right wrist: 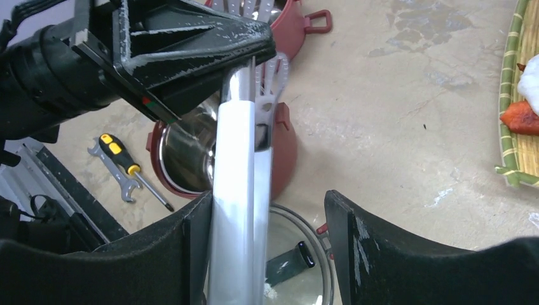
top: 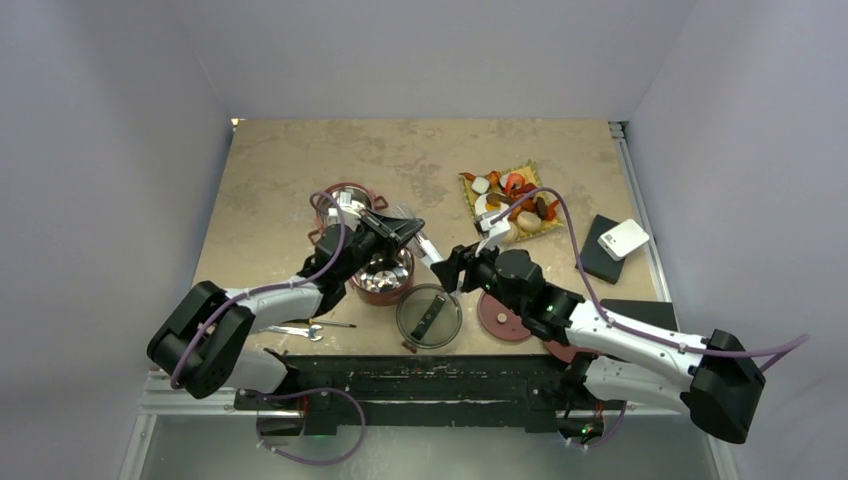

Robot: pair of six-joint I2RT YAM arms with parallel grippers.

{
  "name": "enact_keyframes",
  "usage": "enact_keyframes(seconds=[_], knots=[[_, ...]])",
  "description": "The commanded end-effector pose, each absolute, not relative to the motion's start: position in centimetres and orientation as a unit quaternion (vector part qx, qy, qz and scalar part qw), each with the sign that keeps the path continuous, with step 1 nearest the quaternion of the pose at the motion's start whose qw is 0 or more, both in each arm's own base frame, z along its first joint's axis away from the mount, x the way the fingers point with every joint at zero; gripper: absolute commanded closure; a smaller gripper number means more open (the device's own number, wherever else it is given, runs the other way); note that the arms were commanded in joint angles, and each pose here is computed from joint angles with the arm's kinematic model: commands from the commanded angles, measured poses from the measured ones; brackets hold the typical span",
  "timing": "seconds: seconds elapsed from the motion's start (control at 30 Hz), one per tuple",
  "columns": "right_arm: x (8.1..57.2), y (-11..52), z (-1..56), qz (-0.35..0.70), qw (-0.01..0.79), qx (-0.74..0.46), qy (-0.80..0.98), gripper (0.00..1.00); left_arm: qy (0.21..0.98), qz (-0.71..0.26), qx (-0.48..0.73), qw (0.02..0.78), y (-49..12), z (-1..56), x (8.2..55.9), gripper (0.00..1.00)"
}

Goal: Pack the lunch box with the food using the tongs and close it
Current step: Adjust the clamp.

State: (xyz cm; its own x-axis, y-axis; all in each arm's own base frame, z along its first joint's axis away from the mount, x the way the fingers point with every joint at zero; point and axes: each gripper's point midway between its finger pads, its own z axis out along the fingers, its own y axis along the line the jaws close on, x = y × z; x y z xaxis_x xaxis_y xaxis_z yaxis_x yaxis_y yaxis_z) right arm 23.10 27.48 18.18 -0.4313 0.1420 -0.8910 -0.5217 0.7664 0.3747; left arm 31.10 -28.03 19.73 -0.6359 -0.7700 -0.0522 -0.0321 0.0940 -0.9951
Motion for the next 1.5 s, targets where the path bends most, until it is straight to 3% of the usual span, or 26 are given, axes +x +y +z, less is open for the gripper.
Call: enact_keyframes(seconds=[0.0,0.2,0.23,0.27,0.5,0.77,1.0,1.07,1.1,1.27,1.33,1.47], knots=[[24.1,27.2,20.2,0.33,0.562,-0.087,0.753,0.34,0.617,-0.652,-0.296,0.327,-27.4,24.1,31.1,1.0],[23.1,27.8,20.3,0.363,0.559,-0.102,0.739,0.34,0.621,-0.644,-0.301,0.33,-27.0,23.4,31.2,1.0],[22.5,28.3,20.9,0.414,0.529,-0.048,0.739,0.25,0.621,-0.643,-0.302,0.331,-27.0,23.4,31.2,1.0],[22.4,28.5,21.1,0.424,0.524,-0.042,0.738,0.23,0.621,-0.642,-0.302,0.334,-26.9,23.4,31.3,1.0],[22.0,29.5,20.8,0.424,0.499,-0.068,0.753,0.24,0.625,-0.632,-0.292,0.355,-26.5,23.8,31.4,1.0],[20.8,32.0,21.8,0.475,0.46,-0.093,0.745,0.47,0.623,-0.632,-0.283,0.364,-26.2,24.1,31.1,1.0],[21.9,30.9,22.5,0.444,0.477,-0.064,0.756,0.83,0.627,-0.625,-0.265,0.381,-25.9,24.3,30.8,1.0],[23.0,30.0,22.5,0.41,0.502,-0.061,0.759,0.93,0.643,-0.614,-0.247,0.385,-26.3,24.2,30.8,0.89],[23.3,29.8,22.1,0.395,0.502,-0.06,0.767,0.93,0.653,-0.608,-0.234,0.388,-26.6,24.1,30.9,0.82],[24.9,28.3,21.6,0.331,0.511,-0.029,0.793,0.93,0.692,-0.574,-0.169,0.404,-27.6,24.7,31.3,0.34],[25.3,27.4,21.5,0.306,0.517,-0.016,0.799,0.93,0.719,-0.539,-0.14,0.416,-27.5,24.5,31.6,0.24],[25.0,27.2,23.2,0.324,0.527,-0.013,0.786,0.93,0.741,-0.492,-0.11,0.443,-26.6,25.3,31.7,0.16]])
